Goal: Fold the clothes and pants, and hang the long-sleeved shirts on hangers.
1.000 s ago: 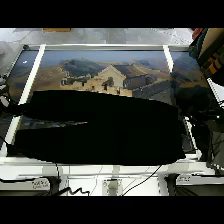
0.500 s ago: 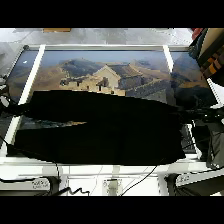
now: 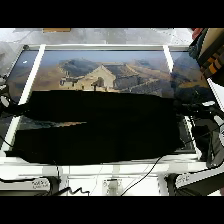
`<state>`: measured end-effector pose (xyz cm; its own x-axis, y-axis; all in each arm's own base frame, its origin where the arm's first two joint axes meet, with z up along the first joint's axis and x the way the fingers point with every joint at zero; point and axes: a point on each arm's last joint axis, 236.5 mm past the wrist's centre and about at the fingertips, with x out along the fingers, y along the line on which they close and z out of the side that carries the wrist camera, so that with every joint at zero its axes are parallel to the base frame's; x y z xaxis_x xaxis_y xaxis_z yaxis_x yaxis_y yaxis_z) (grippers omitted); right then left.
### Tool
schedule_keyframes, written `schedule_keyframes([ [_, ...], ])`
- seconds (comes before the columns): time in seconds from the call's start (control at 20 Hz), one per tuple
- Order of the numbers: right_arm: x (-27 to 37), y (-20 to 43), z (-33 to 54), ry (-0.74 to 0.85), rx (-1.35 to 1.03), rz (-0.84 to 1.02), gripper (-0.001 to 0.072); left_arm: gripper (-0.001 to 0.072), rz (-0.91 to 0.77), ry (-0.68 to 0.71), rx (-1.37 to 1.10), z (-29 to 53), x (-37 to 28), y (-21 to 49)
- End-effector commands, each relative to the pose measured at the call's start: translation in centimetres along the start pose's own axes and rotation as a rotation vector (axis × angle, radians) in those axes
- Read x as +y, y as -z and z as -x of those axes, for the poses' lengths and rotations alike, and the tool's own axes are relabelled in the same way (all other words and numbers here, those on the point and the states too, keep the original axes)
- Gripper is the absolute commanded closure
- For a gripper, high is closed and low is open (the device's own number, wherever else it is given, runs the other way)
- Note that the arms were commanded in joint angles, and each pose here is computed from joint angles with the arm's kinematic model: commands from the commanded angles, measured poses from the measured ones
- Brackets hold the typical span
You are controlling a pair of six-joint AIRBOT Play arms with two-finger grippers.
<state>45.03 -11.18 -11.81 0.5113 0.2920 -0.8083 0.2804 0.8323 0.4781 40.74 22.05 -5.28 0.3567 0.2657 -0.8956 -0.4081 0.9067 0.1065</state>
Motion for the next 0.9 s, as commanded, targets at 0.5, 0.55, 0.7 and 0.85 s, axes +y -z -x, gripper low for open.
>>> schedule_keyframes([
  [0.5, -5.0, -13.1, 6.2, 0.232, -0.422, -0.044, 0.0684, 0.0694, 0.001, 0.178, -0.173, -3.3, -13.8, -3.2],
  [0.55, -5.5, -13.1, 6.4, 0.238, -0.424, -0.052, 0.0684, 0.0693, -0.001, 0.178, -0.165, -3.4, -13.9, -3.0],
  [0.7, -5.5, -12.9, 6.3, 0.239, -0.414, -0.045, 0.0684, 0.0692, -0.008, 0.179, -0.154, -3.4, -14.2, -2.7],
  [0.85, -5.4, -12.6, 6.2, 0.233, -0.4, -0.046, 0.0684, 0.0692, -0.018, 0.164, -0.073, -3.6, -14.0, -0.7],
])
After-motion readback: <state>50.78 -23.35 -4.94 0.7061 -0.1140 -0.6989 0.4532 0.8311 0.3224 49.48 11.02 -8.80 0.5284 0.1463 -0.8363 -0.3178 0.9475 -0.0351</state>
